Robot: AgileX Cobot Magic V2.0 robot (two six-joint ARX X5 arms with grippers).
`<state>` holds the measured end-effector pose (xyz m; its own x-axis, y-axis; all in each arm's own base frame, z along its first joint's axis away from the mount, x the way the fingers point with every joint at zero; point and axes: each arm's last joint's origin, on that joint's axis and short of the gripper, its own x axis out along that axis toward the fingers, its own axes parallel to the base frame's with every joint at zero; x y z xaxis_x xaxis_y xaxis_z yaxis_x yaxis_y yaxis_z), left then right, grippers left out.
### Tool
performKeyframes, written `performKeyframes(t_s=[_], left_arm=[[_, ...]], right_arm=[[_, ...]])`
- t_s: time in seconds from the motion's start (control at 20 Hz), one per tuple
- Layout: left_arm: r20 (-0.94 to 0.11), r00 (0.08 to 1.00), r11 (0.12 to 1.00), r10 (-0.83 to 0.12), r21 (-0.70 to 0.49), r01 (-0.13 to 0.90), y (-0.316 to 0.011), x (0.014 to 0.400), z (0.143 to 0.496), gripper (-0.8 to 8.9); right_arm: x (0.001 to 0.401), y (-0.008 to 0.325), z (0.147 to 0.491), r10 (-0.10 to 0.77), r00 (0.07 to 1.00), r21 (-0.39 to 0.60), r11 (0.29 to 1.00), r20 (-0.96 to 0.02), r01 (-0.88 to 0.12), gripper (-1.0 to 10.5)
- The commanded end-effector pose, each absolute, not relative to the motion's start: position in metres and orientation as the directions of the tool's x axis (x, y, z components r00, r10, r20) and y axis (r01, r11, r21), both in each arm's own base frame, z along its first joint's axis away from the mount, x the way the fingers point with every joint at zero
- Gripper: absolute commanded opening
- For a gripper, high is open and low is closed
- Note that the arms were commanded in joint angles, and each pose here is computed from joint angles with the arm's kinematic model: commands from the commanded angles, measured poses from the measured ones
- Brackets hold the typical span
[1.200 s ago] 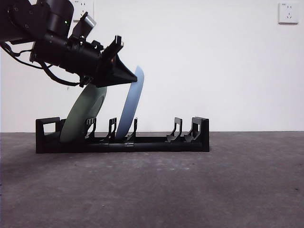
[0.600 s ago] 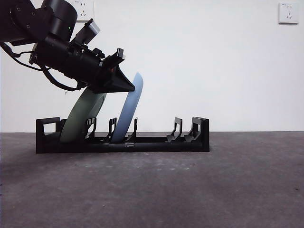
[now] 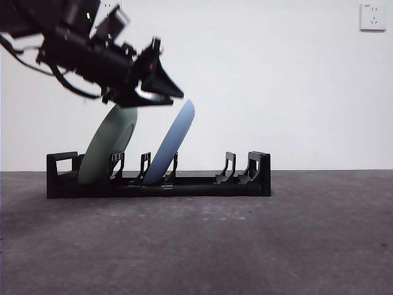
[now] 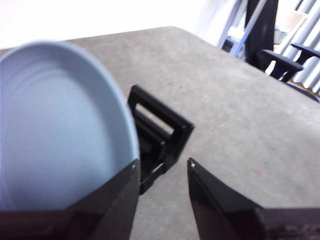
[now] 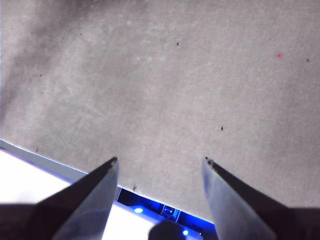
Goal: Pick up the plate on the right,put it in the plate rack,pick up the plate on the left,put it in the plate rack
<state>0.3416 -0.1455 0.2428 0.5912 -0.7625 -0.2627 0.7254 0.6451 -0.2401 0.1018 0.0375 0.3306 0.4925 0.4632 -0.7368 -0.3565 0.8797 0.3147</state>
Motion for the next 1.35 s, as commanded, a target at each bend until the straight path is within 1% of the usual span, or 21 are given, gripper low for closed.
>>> performKeyframes(t_s=[0.05, 0.3, 0.45, 0.55, 0.7, 0.95, 1.15, 1.35], left_arm=[[-0.253, 0.586, 0.637, -0.77, -0.245, 0.731, -0.142, 0.329, 0.261, 1.62], [-0.287, 0.555, 0.622, -0.781, -0.268, 0.736, -0.127, 0.287, 0.305, 1.61], [-0.343, 0.534, 0.628, -0.773, -0.297, 0.719, -0.113, 0.25, 0.327, 1.57], [-0.376, 0.519, 0.633, -0.768, -0.314, 0.708, -0.102, 0.222, 0.339, 1.57], [-0.409, 0.503, 0.637, -0.761, -0.322, 0.701, -0.087, 0.183, 0.353, 1.57], [-0.447, 0.483, 0.643, -0.753, -0.343, 0.685, -0.066, 0.129, 0.362, 1.57], [-0.455, 0.481, 0.646, -0.749, -0.343, 0.682, -0.058, 0.108, 0.364, 1.57], [-0.455, 0.481, 0.646, -0.749, -0.342, 0.682, -0.057, 0.106, 0.364, 1.56]], right_arm=[[0.104, 0.038, 0.33, 0.468, 0.506, 0.304, 0.876, -0.725, -0.375, 2.8], [0.107, 0.039, 0.332, 0.488, 0.529, 0.293, 0.863, -0.694, -0.412, 2.8], [0.107, 0.042, 0.335, 0.569, 0.5, 0.326, 0.807, -0.653, -0.493, 2.8], [0.108, 0.043, 0.336, 0.598, 0.493, 0.328, 0.782, -0.632, -0.529, 2.8], [0.107, 0.043, 0.336, 0.614, 0.48, 0.324, 0.766, -0.627, -0.555, 2.8], [0.106, 0.046, 0.337, 0.687, 0.422, 0.359, 0.693, -0.592, -0.625, 2.8], [0.106, 0.046, 0.337, 0.695, 0.415, 0.357, 0.682, -0.587, -0.638, 2.8], [0.105, 0.046, 0.337, 0.695, 0.415, 0.357, 0.682, -0.587, -0.638, 2.8]])
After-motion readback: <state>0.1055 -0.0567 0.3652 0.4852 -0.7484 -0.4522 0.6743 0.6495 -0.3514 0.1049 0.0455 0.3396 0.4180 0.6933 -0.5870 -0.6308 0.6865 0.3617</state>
